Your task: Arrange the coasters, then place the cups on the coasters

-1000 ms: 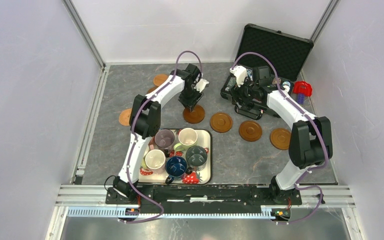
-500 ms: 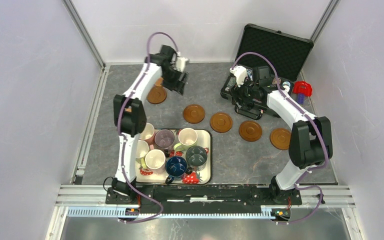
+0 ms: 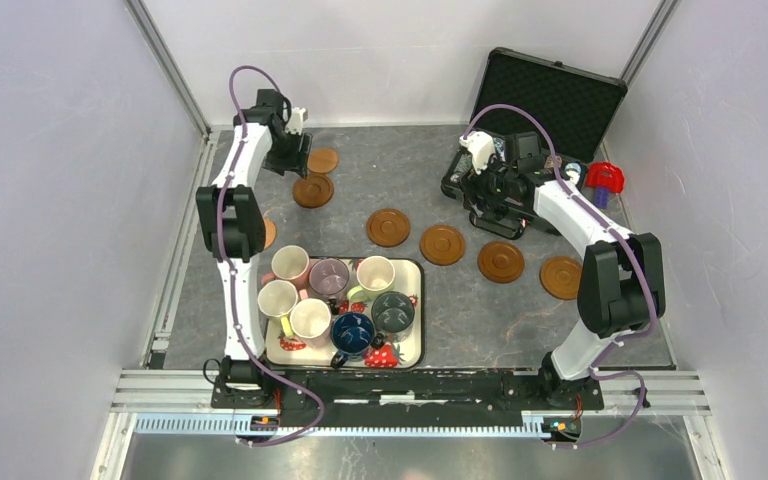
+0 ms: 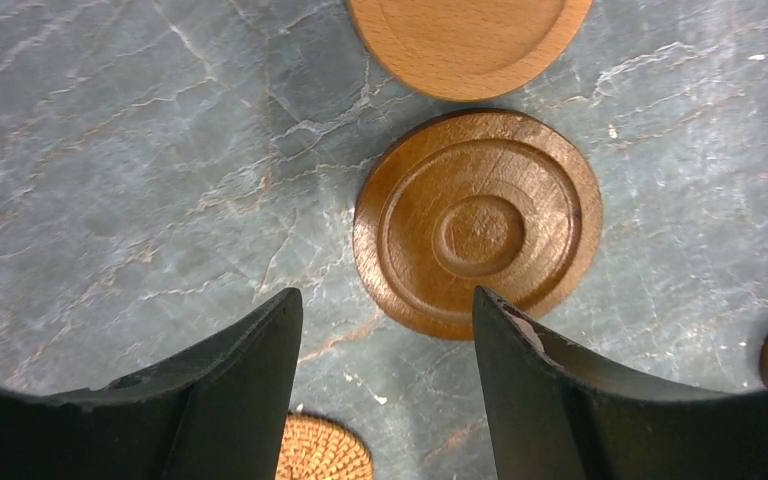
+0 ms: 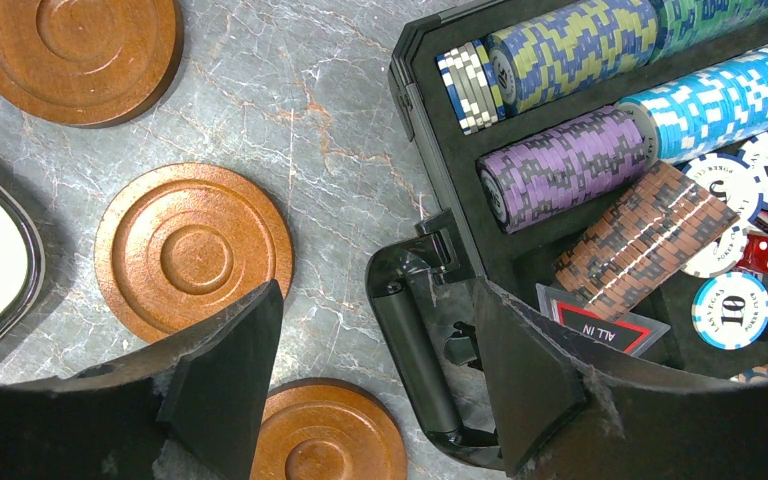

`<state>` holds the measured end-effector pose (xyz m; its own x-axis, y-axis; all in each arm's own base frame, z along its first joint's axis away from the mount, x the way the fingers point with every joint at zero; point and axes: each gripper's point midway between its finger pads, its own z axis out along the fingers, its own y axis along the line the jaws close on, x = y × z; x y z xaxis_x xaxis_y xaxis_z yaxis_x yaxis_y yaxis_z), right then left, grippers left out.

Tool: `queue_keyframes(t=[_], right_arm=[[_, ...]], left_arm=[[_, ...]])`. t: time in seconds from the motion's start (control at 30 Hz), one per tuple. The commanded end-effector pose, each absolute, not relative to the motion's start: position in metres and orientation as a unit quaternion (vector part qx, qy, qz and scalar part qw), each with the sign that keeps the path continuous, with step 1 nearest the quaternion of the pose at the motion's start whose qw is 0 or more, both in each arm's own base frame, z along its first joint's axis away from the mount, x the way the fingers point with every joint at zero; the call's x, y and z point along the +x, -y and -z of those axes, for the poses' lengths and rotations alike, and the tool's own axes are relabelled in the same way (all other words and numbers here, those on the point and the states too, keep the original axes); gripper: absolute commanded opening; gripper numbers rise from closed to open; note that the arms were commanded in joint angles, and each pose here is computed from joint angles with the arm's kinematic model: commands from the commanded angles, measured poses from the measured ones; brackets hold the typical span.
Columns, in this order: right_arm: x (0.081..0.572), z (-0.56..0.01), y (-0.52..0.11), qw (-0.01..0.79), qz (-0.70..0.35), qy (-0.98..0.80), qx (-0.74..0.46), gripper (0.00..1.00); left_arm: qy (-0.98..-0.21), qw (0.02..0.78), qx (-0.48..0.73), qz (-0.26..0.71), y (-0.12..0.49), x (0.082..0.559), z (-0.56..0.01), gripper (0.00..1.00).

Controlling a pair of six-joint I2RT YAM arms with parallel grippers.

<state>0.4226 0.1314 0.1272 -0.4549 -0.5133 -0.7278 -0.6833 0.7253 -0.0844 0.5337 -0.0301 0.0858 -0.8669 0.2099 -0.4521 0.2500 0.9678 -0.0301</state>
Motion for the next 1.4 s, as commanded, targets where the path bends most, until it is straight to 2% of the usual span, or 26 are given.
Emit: queue_keyframes(t=[0.0, 0.2, 0.73, 1.0, 1.37], right_arm=[[0.424, -0.144, -0.133, 0.403, -0.111, -0.836, -0.357, 0.76], [0.425, -0.140, -0.133, 0.399, -0.111, -0.838, -0.355, 0.77], [0.426, -0.137, -0.134, 0.394, -0.117, -0.841, -0.352, 0.77], [0.426, -0.139, -0.134, 0.397, -0.116, -0.839, -0.354, 0.77], [0.422, -0.139, -0.134, 0.398, -0.118, -0.838, -0.354, 0.77]], left_arm=[[-0.965, 0.236, 0.105, 0.038, 0.030, 0.547, -0.073, 0.70], [-0.964, 0.230, 0.116, 0.064, 0.040, 0.548, -0.059, 0.72], [-0.965, 0.185, 0.179, 0.052, 0.059, 0.527, -0.024, 0.63], [-0.954, 0.158, 0.250, 0.050, 0.094, 0.491, -0.023, 0.56], [-0.953, 0.137, 0.264, 0.064, 0.118, 0.464, -0.019, 0.51]])
